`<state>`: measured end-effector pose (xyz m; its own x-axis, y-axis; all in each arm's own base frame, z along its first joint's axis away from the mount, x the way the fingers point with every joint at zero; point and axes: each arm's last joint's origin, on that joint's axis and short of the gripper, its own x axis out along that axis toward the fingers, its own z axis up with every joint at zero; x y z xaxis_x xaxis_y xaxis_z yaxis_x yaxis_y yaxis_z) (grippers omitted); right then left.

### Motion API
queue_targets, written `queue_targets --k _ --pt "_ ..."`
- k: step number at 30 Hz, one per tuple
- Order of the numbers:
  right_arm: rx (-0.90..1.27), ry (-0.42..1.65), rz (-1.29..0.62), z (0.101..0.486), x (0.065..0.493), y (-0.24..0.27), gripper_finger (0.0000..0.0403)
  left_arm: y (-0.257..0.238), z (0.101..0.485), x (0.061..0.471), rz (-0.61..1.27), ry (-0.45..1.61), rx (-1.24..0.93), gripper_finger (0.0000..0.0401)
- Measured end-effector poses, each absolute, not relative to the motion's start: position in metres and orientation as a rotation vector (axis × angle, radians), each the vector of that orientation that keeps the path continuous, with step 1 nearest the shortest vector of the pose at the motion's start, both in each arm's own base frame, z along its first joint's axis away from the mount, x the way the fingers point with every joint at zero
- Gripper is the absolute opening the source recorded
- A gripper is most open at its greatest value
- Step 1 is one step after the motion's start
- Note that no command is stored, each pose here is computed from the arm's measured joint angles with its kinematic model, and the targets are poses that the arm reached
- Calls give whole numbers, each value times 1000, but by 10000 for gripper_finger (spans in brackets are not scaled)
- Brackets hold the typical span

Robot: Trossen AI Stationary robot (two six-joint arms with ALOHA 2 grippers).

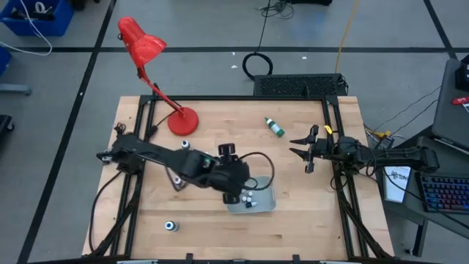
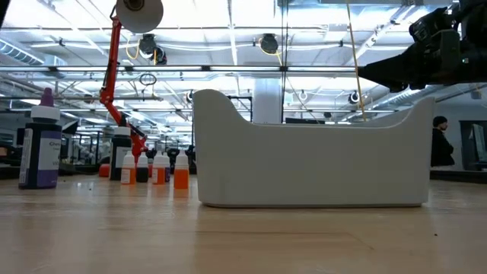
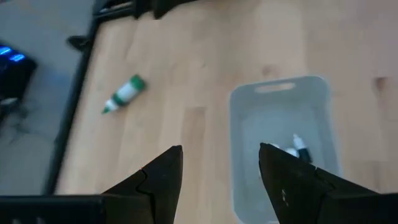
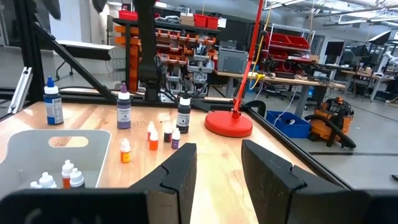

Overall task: Pick & Place food coloring
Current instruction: Put the small orange food coloring bottle into the gray bin

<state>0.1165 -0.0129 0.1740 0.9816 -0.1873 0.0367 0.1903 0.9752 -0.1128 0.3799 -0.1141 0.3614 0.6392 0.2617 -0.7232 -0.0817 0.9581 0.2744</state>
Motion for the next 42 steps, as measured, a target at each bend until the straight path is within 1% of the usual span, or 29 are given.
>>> queue_targets --k 3,5,8,11,14,16,19,21,24,27,35,42 --pt "-116 -26 -190 174 116 -13 116 -93 344 361 142 820 171 214" --pt "-116 -28 -191 174 117 -13 116 -72 328 341 155 824 87 214" --pt "-116 -27 -190 174 117 -13 116 -45 308 304 263 875 -90 214" --pt "-117 -27 -190 174 117 -13 116 -34 291 279 327 903 -285 214" --pt "-116 -28 -190 174 117 -13 116 -34 272 271 344 954 -335 214" --pt "-116 -27 -190 174 117 -13 116 -34 260 270 360 991 -336 214" --pt "-117 -29 -191 174 117 -13 116 -33 241 281 365 1050 -305 214" --pt "-116 -33 -191 175 117 -13 116 -34 231 287 318 1092 -283 214" --pt "-116 -40 -191 175 117 -13 116 -39 221 299 215 1093 -257 214" --pt "-116 -36 -191 175 117 -13 116 -40 209 304 204 1137 -225 214" --pt "-116 -39 -191 175 117 -13 116 -41 189 315 149 1172 -128 214" --pt "-116 -39 -191 175 117 -13 116 -43 178 323 135 1166 -122 214"
